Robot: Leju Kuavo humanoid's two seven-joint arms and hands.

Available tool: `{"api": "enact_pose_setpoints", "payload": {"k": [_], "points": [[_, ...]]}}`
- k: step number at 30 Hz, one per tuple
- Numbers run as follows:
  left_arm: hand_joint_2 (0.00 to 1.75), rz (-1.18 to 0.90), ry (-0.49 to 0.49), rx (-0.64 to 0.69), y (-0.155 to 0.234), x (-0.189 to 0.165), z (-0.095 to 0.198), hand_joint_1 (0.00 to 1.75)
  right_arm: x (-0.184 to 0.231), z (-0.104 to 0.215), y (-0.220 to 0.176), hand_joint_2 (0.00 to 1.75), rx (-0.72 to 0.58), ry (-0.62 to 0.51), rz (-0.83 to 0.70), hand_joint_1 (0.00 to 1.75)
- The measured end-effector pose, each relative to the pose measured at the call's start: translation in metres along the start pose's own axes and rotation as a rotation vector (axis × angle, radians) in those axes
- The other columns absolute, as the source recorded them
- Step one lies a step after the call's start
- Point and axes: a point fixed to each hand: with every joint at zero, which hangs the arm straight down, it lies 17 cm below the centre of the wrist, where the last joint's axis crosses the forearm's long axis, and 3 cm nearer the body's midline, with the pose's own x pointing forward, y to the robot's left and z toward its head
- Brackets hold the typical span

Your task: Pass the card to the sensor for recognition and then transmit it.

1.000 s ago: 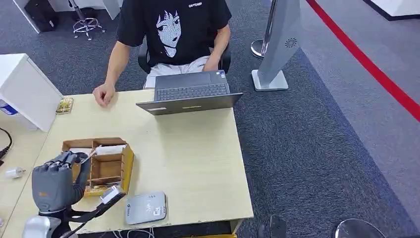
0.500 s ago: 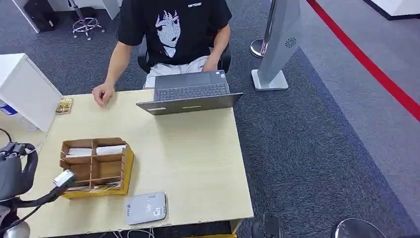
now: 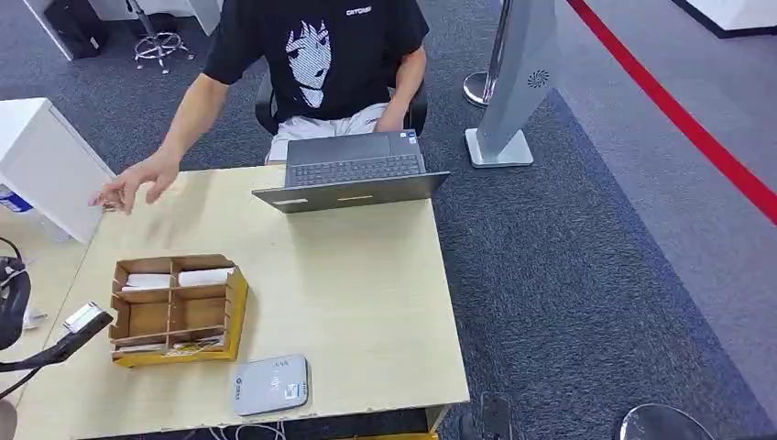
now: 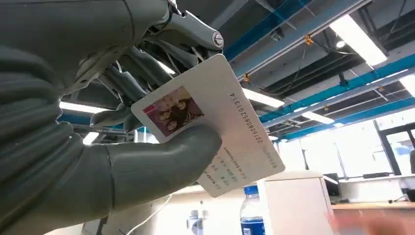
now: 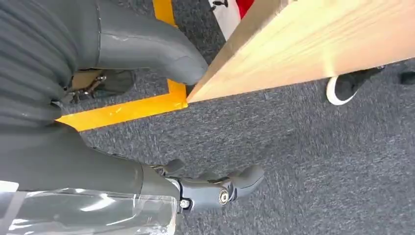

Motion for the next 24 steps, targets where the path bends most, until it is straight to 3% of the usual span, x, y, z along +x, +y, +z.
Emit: {"api": "enact_pose_setpoints", "payload": {"k": [14,15,16,24], "points": [[1.75,-0.015,-0.019,0.013,0.002,0.009,-0.006,1.73,0.001,0.001,0.003,1.75,0.006,0.0,-0.003,0.0],[1.75,-0.011,-0.019,0.013,0.002,0.01,-0.007,0.21,0.001,0.001,0.003,1.75,0.006,0.0,-0.003,0.0],[1.75,-0.006,-0.019,0.014,0.002,0.012,-0.007,0.0,0.001,0.001,0.003,1.75,0.007,0.0,-0.003,0.0],[1.75,0.009,-0.021,0.037,0.008,0.019,-0.011,0.0,0.001,0.001,0.004,1.75,0.009,0.001,-0.007,0.0]]}}
